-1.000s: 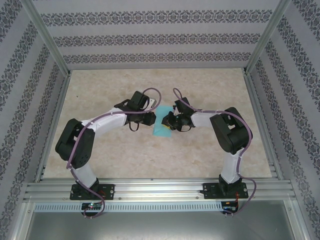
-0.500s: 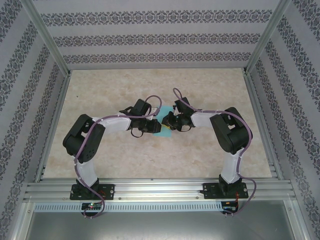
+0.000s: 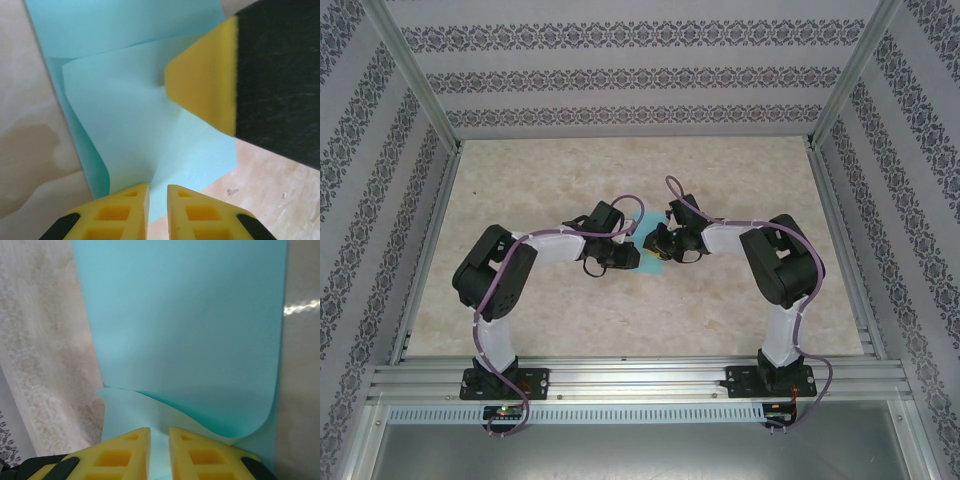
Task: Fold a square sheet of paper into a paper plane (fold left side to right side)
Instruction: Fold the triangle a second time at the center of the table.
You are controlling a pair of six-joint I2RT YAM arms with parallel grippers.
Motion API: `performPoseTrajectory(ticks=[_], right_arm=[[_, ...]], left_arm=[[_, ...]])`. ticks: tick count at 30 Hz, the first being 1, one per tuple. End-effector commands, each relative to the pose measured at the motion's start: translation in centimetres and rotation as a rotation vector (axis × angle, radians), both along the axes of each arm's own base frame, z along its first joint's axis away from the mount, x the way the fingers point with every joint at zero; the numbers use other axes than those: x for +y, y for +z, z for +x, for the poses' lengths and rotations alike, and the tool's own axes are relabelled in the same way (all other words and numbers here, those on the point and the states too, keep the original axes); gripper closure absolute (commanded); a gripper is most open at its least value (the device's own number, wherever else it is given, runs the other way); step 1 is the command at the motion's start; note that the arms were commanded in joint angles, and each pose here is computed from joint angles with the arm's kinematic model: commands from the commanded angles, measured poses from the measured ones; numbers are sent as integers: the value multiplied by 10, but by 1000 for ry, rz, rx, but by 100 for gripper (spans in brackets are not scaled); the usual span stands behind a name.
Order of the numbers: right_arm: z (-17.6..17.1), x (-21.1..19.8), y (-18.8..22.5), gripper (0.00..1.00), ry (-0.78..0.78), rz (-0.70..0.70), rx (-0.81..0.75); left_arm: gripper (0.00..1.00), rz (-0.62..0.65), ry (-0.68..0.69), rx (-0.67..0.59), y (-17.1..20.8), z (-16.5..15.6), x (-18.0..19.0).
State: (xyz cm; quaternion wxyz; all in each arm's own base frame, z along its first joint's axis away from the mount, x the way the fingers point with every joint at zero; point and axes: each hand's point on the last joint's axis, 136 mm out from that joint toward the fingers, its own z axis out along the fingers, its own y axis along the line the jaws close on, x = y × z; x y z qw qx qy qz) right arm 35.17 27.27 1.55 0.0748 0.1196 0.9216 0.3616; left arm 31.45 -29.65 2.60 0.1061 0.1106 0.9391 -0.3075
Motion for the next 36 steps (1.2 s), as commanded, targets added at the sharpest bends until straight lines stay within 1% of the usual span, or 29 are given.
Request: performPoseTrajectory(ticks=[1, 4, 10, 16, 20, 25, 36], right_arm=[[-13, -19, -33, 81, -18, -109, 79], [-12, -19, -32, 81, -19, -109, 77], [-9, -17, -27, 81, -9, -97, 55], [6, -9, 6, 81, 6, -29, -40], [4, 2, 22, 85, 17, 12, -55], [-9, 20, 21, 87, 25, 57, -35], [-21, 24, 0, 88, 17, 31, 14]], left_arm=[[82, 44, -14, 9, -10, -3, 3], [82, 42, -13, 12, -12, -3, 3], [83, 86, -1, 20, -20, -6, 11], [85, 98, 2, 43, -31, -16, 17], [86, 85, 12, 48, -35, -17, 17], [87, 76, 10, 43, -35, -16, 15], [88, 77, 15, 41, -36, -15, 15]])
